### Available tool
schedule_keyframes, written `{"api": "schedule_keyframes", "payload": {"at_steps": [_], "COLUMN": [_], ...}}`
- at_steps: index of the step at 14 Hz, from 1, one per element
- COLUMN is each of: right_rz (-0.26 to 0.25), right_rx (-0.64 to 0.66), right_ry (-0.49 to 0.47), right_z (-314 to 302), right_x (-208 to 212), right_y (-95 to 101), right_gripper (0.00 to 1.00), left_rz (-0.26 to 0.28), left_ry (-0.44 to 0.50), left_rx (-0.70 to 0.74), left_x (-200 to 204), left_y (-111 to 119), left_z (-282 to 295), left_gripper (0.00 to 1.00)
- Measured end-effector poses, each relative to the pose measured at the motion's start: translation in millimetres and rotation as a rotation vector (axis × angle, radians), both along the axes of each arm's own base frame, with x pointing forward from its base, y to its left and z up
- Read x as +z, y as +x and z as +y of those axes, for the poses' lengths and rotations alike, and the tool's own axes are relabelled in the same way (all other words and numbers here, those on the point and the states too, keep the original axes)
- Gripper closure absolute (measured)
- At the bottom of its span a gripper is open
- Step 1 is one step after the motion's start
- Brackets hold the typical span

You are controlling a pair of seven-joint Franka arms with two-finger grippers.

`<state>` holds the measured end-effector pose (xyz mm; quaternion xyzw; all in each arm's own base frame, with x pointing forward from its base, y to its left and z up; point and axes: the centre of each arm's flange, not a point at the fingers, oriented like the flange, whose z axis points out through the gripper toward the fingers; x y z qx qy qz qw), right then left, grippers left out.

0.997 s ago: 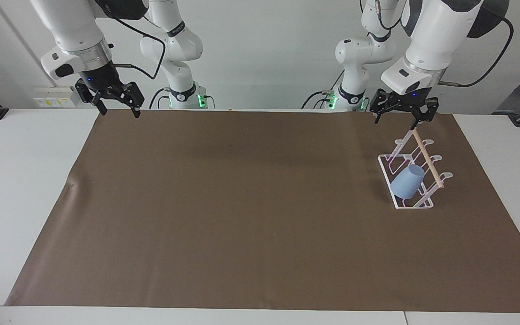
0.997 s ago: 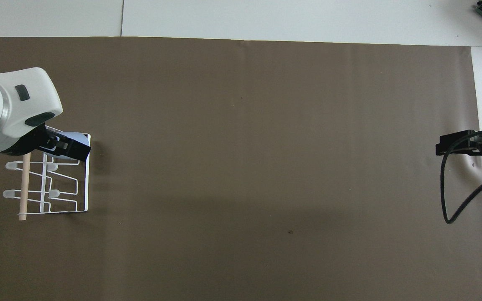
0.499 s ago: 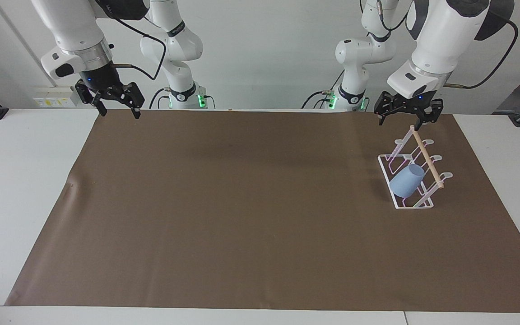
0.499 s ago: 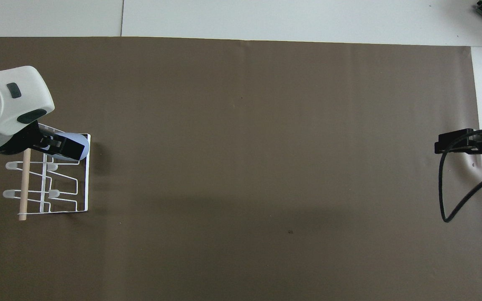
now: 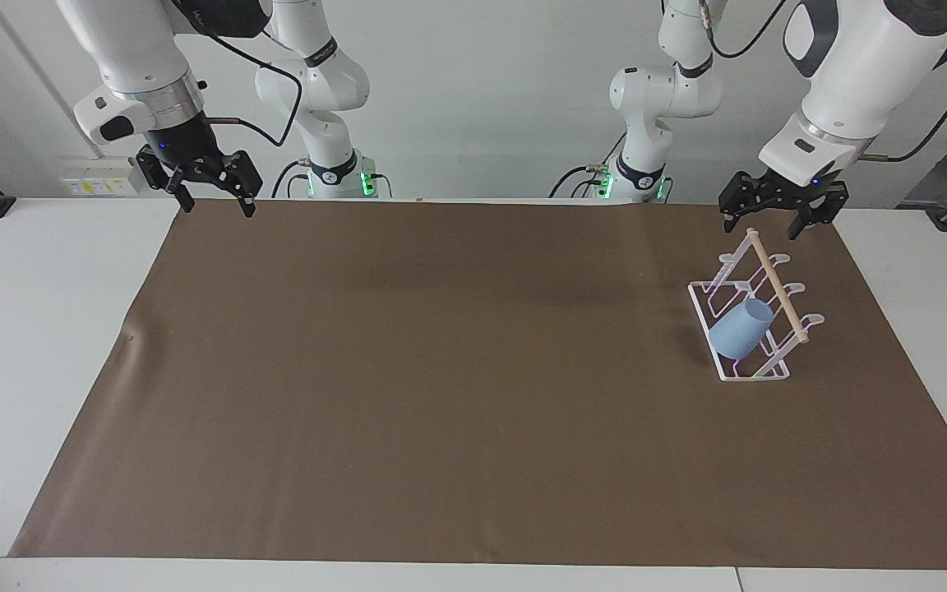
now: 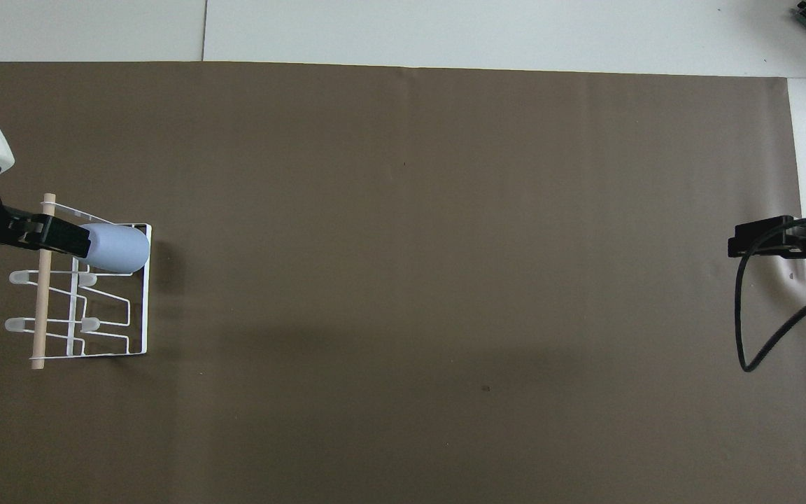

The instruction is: Hang cup on cup holder

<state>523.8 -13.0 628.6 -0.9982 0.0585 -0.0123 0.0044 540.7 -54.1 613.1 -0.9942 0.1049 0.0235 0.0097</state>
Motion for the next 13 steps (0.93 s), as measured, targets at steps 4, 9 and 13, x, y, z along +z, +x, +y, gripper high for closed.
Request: {"api": "schedule_keyframes", "payload": {"at_steps": [4, 9, 13], "right_rz": [0.003, -0.002, -0.003], "right_rx": [0.015, 0.017, 0.017], "right_ry": [-0.026, -0.030, -0.030], "right_z": [5.7, 5.9, 6.2], "right_x": [-1.4, -4.9, -5.9], "right_y": [0.1, 1.3, 1.7], "right_gripper": [0.00, 0.00, 0.00], "left_rz": [-0.010, 0.004, -0.003], "left_ry": [-0.003, 0.000, 0.000], "left_rx": [0.005, 0.010, 0.016], "left_x": [5.8, 26.6, 37.5], "left_y": [1.2, 5.3, 5.0], "left_z": [2.1, 3.5, 6.2], "left_gripper": [0.00, 0.00, 0.00]}}
